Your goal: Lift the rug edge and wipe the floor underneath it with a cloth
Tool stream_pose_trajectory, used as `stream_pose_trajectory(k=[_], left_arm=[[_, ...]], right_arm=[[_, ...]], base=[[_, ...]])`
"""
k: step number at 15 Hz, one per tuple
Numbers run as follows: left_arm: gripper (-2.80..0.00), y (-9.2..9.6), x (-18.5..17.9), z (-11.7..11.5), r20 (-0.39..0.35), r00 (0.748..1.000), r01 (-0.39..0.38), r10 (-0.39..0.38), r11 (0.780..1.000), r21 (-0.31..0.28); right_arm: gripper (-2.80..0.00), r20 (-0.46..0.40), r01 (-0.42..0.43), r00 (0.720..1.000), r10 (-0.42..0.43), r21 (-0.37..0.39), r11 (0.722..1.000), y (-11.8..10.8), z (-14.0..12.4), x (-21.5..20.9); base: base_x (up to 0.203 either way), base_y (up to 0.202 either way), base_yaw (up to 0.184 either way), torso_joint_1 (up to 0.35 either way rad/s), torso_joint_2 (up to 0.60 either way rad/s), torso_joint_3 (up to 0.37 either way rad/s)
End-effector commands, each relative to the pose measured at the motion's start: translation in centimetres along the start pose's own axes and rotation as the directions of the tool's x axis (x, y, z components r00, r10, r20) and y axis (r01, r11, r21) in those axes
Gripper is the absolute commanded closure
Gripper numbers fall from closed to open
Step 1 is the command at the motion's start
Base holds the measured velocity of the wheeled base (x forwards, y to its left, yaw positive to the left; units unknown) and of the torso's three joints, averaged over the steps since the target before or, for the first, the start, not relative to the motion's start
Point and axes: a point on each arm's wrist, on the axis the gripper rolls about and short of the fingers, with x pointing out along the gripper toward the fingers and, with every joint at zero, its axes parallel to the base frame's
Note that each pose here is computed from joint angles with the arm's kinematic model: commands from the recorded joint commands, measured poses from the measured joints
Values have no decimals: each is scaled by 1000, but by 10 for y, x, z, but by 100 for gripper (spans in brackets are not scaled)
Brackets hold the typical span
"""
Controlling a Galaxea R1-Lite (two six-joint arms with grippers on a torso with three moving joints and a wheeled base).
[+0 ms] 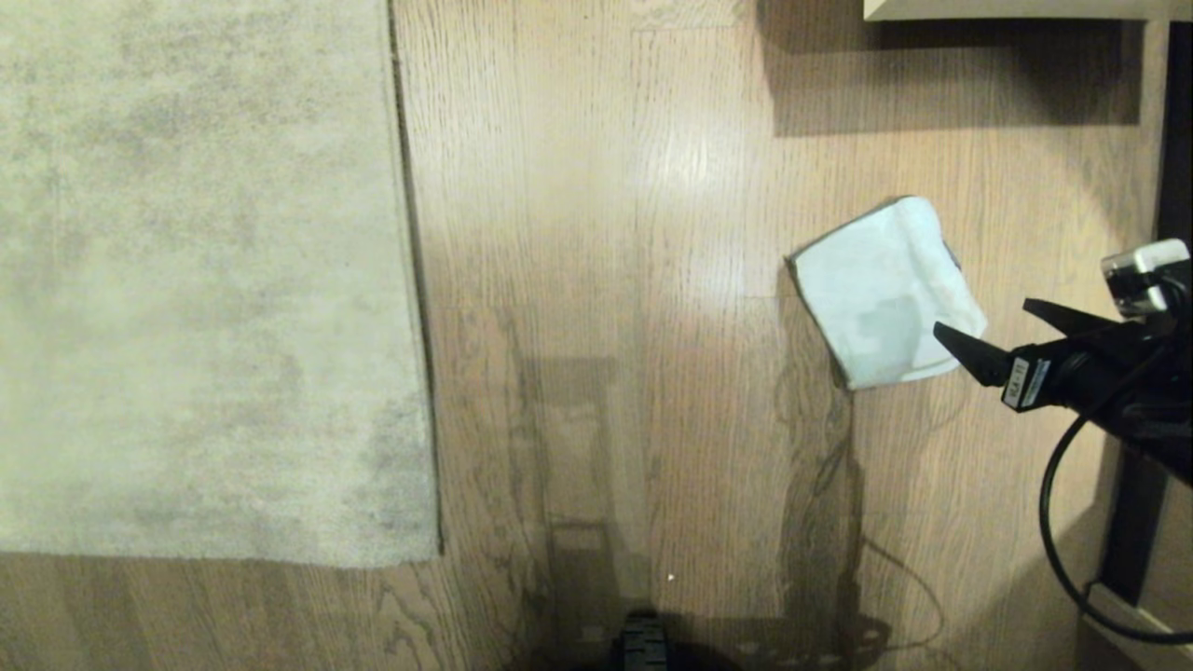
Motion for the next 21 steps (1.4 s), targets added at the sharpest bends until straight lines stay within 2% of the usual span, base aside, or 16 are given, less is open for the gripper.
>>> stream_pose_trajectory(k=[1,4,5,9,14,21], left_arm=[[0,0,0,0,0,1000,0,0,1000,0],[0,0,0,0,0,1000,0,0,1000,0],[0,0,0,0,0,1000,0,0,1000,0],[0,0,0,0,0,1000,-1,1,1000,0],[0,0,0,0,0,1000,-1,1,1000,0],[0,0,0,0,0,1000,-1,1,1000,0]], right_arm=[[-280,-16,-3,1000,3,-1,1000,2,-5,-6],[-280,-34,-7,999,7,-3,1000,3,-10,-10],[0,-37,-7,999,7,-3,1000,4,-11,-12],[0,-78,-14,997,15,5,1000,8,-21,-25],[0,-72,-10,997,11,11,1000,11,-20,-43],[0,-50,60,997,-57,48,997,10,-23,-89]], base=[[0,0,0,0,0,0],[0,0,0,0,0,0],[0,0,0,0,0,0],[0,0,0,0,0,0],[0,0,0,0,0,0],[0,0,0,0,0,0]])
